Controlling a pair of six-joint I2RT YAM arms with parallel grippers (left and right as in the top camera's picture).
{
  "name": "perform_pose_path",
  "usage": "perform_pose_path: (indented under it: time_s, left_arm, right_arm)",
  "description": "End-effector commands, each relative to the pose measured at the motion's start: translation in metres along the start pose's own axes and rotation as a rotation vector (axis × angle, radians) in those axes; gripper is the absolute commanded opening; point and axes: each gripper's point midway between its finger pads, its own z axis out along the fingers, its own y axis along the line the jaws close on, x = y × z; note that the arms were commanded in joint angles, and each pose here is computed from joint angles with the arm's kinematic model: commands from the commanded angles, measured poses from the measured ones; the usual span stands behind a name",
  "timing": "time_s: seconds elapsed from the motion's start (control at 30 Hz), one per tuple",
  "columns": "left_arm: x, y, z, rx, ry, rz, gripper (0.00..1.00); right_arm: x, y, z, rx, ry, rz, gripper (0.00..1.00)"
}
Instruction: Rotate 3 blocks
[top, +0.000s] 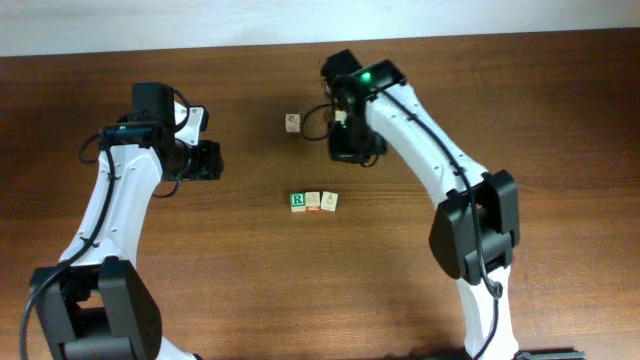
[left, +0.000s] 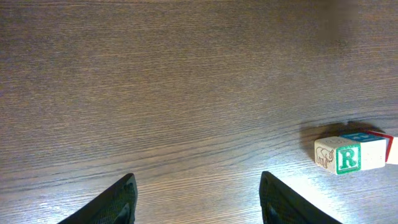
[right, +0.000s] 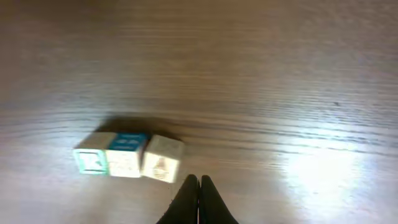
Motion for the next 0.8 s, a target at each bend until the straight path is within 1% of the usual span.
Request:
perform_pose_path:
  time_s: [0.0, 0.23, 0.3, 0.43, 0.53, 0.77]
  left_arm:
    - [-0.005, -0.003, -0.001, 0.022, -0.010, -0.006, 0.61]
    - [-0.004, -0.003, -0.001, 0.022, -0.009, -0.014, 0.61]
    - [-0.004, -0.003, -0.001, 0.022, -0.009, -0.014, 0.61]
    - [-0.003, -0.004, -0.001, 0.022, -0.005, -0.015, 0.61]
    - [-0.002, -0.004, -0.001, 0.022, 0.002, -0.016, 0.61]
    - [-0.002, -0.004, -0.001, 0.022, 0.001, -0.016, 0.61]
  right_arm:
    - [0.016, -0.008, 0.008, 0.007, 0.061, -0.046, 0.04]
    - [0.043, -0.019, 0.039, 0.024, 0.168, -0.033, 0.04]
    - [0.051, -0.015, 0.049, -0.012, 0.199, -0.028, 0.04]
    - [0.058, -0.004, 0.064, -0.060, 0.213, -0.044, 0.04]
    - [0.067, 0.004, 0.075, -0.060, 0.218, -0.067, 0.04]
    - [0.062, 0.013, 0.076, -0.094, 0.195, -0.076, 0.04]
